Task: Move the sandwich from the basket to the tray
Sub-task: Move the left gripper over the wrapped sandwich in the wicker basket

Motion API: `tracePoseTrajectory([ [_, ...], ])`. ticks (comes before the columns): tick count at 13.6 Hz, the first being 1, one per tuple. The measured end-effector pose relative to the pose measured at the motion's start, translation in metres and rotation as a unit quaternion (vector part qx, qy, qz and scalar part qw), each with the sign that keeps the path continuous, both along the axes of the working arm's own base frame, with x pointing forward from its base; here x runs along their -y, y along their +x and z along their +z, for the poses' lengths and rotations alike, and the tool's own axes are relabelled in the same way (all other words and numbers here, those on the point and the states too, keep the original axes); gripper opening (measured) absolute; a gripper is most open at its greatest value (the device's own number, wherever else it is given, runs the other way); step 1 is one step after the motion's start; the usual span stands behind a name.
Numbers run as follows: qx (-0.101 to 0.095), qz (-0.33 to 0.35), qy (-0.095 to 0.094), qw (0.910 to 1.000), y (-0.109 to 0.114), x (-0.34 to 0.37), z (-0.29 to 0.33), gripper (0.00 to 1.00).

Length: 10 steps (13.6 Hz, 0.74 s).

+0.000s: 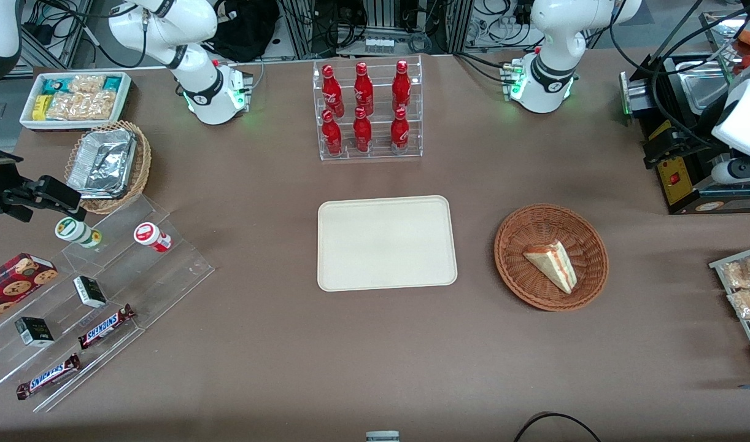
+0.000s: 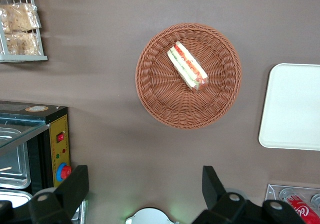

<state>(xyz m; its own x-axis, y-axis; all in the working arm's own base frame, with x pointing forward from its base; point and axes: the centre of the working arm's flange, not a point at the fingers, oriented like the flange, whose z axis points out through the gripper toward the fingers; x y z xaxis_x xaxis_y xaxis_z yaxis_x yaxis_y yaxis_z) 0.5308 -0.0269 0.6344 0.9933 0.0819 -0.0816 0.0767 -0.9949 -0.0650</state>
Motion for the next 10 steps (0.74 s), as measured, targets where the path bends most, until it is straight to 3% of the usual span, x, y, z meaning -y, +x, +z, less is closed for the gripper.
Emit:
tracePoseTrajectory([
  [5,-0.007,-0.002,-0.001,1.0000,0.002,0.001,-0.007,1.00],
  [7,-0.023,-0.006,-0.001,0.9997,0.006,0.005,-0.029,1.00],
  [10,-0.030,-0.019,-0.004,0.9994,0.015,0.017,-0.079,1.00],
])
